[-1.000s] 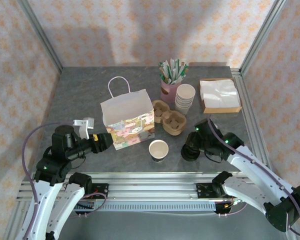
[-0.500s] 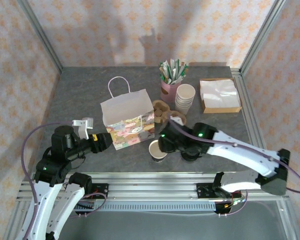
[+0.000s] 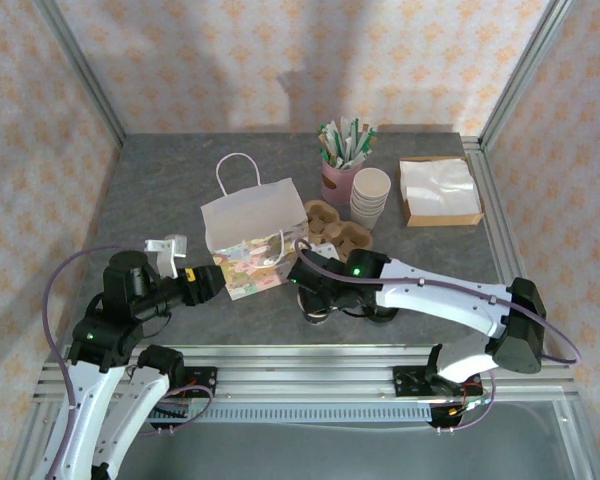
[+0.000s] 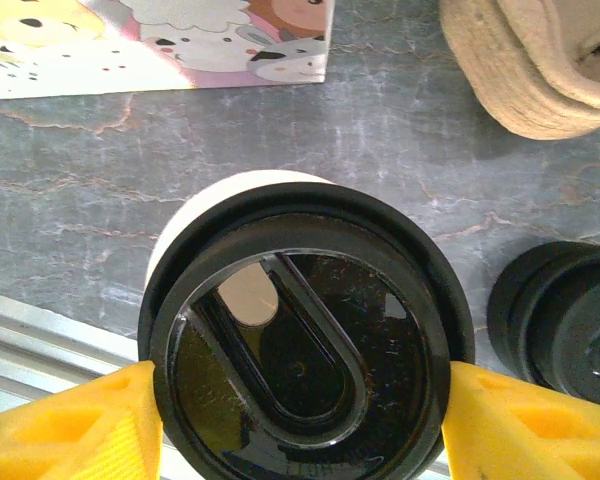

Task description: Pack the takeout coffee

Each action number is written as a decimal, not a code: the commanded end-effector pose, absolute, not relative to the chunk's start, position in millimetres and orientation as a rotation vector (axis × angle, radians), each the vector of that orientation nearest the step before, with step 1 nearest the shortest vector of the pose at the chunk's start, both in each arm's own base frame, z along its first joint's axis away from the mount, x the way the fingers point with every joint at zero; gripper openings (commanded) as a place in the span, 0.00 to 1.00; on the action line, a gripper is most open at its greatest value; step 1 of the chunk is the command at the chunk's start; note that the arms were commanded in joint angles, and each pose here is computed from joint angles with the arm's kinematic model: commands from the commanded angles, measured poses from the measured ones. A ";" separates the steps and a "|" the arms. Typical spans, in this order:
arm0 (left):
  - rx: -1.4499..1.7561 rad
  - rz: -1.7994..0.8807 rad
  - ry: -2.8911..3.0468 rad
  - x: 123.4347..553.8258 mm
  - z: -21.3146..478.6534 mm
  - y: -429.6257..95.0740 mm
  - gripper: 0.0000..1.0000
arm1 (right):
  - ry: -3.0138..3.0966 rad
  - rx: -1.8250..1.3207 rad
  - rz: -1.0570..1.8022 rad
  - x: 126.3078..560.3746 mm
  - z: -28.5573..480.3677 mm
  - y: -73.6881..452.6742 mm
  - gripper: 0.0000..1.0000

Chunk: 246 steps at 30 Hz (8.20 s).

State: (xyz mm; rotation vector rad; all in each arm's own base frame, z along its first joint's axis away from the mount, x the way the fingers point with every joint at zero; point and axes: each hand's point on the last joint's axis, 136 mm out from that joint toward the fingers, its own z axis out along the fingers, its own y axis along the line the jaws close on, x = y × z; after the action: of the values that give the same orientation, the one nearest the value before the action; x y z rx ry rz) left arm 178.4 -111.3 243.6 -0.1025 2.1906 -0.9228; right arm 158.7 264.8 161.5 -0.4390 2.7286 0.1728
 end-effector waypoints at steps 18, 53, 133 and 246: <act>-0.106 -0.906 2.199 178.0 243.3 -109.9 0.69 | 2.747 -0.447 0.128 160.5 141.3 271.4 0.67; -0.120 -0.906 2.205 179.0 241.7 -109.5 0.69 | 3.023 -0.288 0.023 109.6 53.6 220.9 0.64; -0.124 -0.797 2.203 184.0 244.0 -98.0 0.68 | 2.371 -0.290 0.106 204.6 243.1 197.4 0.83; -0.369 -0.494 2.152 203.9 284.5 -48.1 0.80 | 2.551 -1.182 0.302 354.4 147.1 239.3 0.39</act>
State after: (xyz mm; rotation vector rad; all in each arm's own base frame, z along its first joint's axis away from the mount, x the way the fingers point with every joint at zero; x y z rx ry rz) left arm 203.8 -69.7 288.5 -0.2417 2.1215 -0.6189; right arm 358.5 237.0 130.3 -1.2050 2.5857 0.2815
